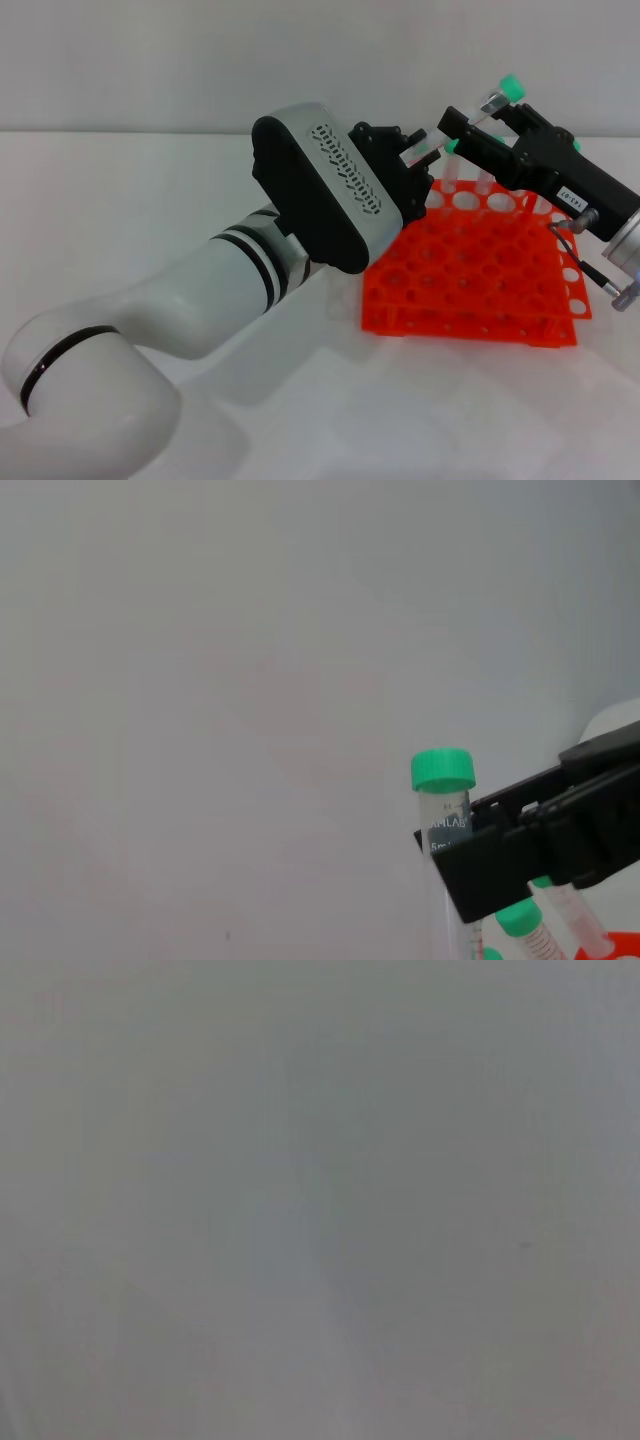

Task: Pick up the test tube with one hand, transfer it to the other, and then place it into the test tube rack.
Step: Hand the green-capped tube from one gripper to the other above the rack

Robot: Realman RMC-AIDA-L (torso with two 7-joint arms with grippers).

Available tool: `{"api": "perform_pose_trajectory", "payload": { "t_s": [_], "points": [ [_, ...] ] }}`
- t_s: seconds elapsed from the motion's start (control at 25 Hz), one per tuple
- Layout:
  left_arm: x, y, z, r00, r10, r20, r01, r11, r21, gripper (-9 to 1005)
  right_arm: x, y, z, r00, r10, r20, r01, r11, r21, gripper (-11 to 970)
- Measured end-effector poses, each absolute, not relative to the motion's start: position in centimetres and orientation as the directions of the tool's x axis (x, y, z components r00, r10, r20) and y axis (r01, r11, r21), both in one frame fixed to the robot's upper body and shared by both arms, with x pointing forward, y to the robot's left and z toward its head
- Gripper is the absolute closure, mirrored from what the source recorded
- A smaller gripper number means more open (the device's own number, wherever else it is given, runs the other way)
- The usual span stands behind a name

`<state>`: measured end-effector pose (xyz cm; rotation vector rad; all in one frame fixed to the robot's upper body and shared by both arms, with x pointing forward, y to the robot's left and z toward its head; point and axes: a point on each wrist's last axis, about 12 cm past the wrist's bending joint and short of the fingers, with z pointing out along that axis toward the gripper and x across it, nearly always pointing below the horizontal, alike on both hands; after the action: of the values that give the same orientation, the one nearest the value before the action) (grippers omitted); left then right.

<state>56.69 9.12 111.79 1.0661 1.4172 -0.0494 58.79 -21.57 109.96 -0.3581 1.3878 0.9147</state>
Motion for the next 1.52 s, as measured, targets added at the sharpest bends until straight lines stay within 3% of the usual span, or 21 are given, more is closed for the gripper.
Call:
{"api": "perform_pose_trajectory", "payload": {
  "t_s": [0.2,0.64,1.08,1.52],
  "points": [
    [56.5,8.9,111.7,0.239,0.552,-0.799,0.611,0.554,0.566,817,58.7,-21.7,109.9,-0.078,0.348,-0.934,-0.722,0.627,0.294,113],
    [56.5,8.9,111.5,0.238,0.558,-0.795,0.613,0.548,0.568,817,58.8,-21.5,109.9,-0.086,0.343,-0.936,-0.723,0.625,0.295,307],
    [56.5,8.9,111.5,0.247,0.552,-0.796,0.609,0.55,0.571,818,58.5,-21.7,109.7,-0.065,0.326,-0.943,-0.727,0.632,0.269,747],
    [56.1,9.5,110.6,0.28,0.531,-0.8,0.583,0.568,0.581,818,58.1,-21.8,109.9,-0.041,0.336,-0.941,-0.74,0.623,0.255,768]
  ]
}}
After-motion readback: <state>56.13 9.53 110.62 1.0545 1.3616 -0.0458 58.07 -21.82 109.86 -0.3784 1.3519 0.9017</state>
